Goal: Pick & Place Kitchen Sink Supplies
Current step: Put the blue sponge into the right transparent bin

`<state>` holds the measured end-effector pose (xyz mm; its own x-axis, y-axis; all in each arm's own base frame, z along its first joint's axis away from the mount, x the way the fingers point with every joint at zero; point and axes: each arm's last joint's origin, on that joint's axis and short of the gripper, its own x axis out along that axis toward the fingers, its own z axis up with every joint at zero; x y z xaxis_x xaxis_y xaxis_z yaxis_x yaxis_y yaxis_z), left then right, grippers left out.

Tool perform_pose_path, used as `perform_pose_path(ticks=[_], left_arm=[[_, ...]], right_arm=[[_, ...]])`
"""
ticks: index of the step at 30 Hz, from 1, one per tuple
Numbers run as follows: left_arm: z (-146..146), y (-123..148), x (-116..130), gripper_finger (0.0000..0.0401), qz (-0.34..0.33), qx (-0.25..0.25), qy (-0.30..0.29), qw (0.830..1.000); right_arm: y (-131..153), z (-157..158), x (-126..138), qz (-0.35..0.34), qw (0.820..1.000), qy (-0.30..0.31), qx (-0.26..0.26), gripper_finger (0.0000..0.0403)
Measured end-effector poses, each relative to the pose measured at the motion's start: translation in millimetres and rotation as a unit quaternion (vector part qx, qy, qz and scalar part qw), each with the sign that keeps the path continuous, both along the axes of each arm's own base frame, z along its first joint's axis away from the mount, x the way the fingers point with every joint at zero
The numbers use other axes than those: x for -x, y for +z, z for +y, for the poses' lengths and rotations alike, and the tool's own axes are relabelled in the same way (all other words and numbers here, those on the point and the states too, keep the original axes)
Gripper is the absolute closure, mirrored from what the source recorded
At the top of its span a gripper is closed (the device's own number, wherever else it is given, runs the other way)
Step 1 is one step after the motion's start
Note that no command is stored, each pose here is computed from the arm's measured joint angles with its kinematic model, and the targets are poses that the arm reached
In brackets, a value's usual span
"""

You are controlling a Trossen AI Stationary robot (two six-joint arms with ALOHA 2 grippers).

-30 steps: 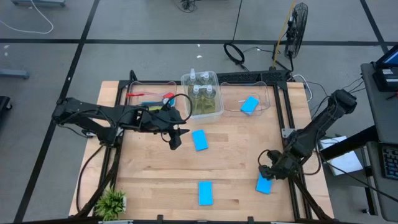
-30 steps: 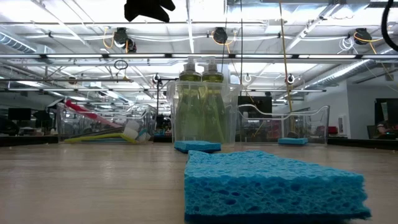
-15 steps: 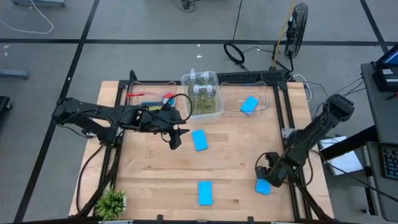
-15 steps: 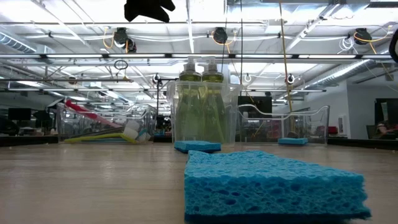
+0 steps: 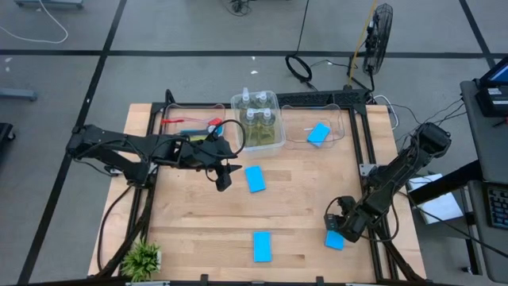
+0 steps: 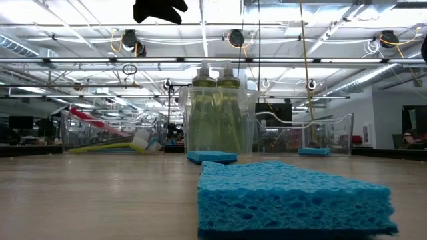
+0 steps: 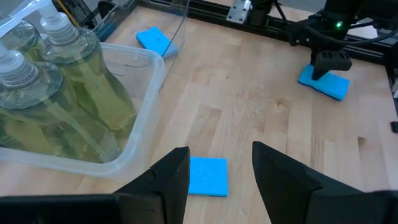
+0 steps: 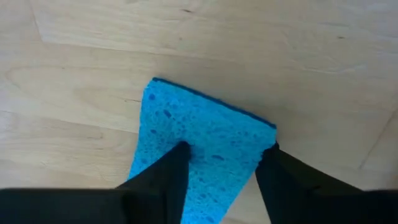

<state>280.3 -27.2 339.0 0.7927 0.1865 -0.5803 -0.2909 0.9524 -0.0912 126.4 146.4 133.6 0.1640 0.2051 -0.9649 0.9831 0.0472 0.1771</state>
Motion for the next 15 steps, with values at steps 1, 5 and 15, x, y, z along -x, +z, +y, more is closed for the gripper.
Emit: perform_pose_path(ticks=[1, 5, 15], left_arm=[[0.0, 0.0, 0.0, 0.0226, 0.000, 0.000, 0.000, 1.000], [0.0, 0.0, 0.0, 0.0226, 0.000, 0.001, 0.000, 1.000], [0.0, 0.0, 0.0, 0.0226, -0.002, 0.007, 0.004, 1.000]], right_arm=[[-0.1, -0.2, 0.1, -0.001, 1.000, -0.001, 0.002, 0.0256], [-0.4, -1.1, 0.3, -0.002, 1.000, -0.001, 0.009, 0.0287], [0.0, -2.6, -4.5, -0.059, 0.997, -0.011, 0.044, 0.0357]])
